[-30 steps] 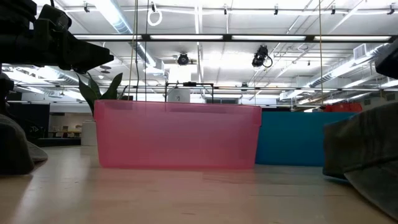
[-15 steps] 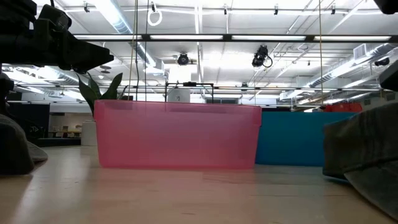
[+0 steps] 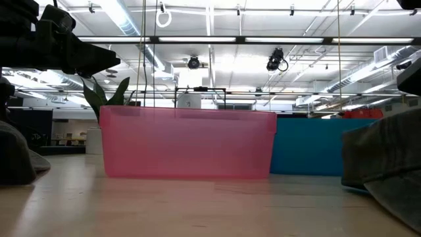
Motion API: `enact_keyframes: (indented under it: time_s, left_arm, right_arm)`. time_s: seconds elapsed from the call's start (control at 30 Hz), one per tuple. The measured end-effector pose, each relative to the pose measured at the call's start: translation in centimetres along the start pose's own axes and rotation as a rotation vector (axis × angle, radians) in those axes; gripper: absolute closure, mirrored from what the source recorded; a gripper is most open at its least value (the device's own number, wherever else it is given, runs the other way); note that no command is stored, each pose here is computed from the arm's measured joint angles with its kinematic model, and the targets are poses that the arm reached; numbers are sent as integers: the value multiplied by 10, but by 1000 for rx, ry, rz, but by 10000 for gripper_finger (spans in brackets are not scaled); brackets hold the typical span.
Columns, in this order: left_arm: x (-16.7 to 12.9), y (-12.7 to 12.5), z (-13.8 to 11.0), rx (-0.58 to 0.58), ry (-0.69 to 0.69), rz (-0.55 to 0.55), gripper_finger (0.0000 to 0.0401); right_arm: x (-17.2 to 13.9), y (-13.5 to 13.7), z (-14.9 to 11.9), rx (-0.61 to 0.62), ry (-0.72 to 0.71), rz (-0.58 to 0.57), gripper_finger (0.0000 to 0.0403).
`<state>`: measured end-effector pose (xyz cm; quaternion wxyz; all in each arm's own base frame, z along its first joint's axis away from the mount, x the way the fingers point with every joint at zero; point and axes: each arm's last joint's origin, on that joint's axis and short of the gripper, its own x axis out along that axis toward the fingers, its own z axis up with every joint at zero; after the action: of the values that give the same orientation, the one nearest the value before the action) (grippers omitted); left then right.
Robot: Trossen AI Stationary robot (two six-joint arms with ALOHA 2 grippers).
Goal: Pick & Place hat
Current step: Put the bottom right black cap into the blue bin
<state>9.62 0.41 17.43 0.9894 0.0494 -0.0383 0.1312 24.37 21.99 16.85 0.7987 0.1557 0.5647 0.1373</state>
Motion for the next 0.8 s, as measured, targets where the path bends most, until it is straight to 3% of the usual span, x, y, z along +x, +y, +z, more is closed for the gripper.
enact_keyframes:
  time_s: [0.57, 0.67, 0.8]
  left_arm:
    - [0, 0, 0, 0, 0, 0, 188]
    - [0, 0, 0, 0, 0, 0, 188]
    - [0, 0, 0, 0, 0, 0, 188]
  right_arm:
    - [12, -15, -15, 76, 3, -6, 144]
    - [14, -17, -16, 82, 1, 10, 172]
    - [14, -18, -18, 49, 13, 17, 261]
